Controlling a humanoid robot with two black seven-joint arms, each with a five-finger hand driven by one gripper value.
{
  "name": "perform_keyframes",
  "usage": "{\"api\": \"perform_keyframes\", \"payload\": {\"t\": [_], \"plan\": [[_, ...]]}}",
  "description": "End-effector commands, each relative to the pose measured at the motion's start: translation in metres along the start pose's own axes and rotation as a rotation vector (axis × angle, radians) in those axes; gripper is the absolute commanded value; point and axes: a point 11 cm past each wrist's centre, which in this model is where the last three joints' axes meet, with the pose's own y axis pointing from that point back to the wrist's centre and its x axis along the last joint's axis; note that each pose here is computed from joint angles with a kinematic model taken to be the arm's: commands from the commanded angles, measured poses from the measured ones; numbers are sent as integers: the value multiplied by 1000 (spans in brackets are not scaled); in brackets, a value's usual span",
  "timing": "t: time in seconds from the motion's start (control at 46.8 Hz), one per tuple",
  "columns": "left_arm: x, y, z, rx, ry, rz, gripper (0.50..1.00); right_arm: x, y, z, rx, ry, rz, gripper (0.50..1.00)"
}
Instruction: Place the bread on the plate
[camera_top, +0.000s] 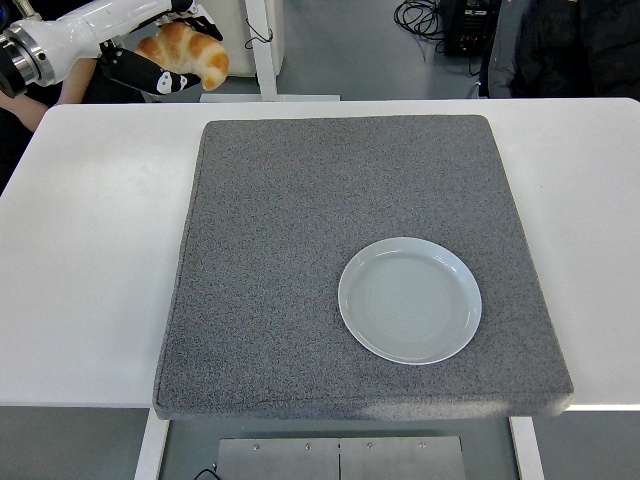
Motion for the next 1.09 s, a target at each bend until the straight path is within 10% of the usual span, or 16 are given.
{"api": "perform_keyframes", "payload": {"t": [0.0,0.62,1.068], "plan": [[1,-4,5,-8,-1,-4,500,0,0,0,0,0,1,1000],[-107,-115,128,-219,40,-191,500,0,0,0,0,0,1,1000],[-191,-127,202,-383,7,-315,500,0,0,0,0,0,-2,1000]]}}
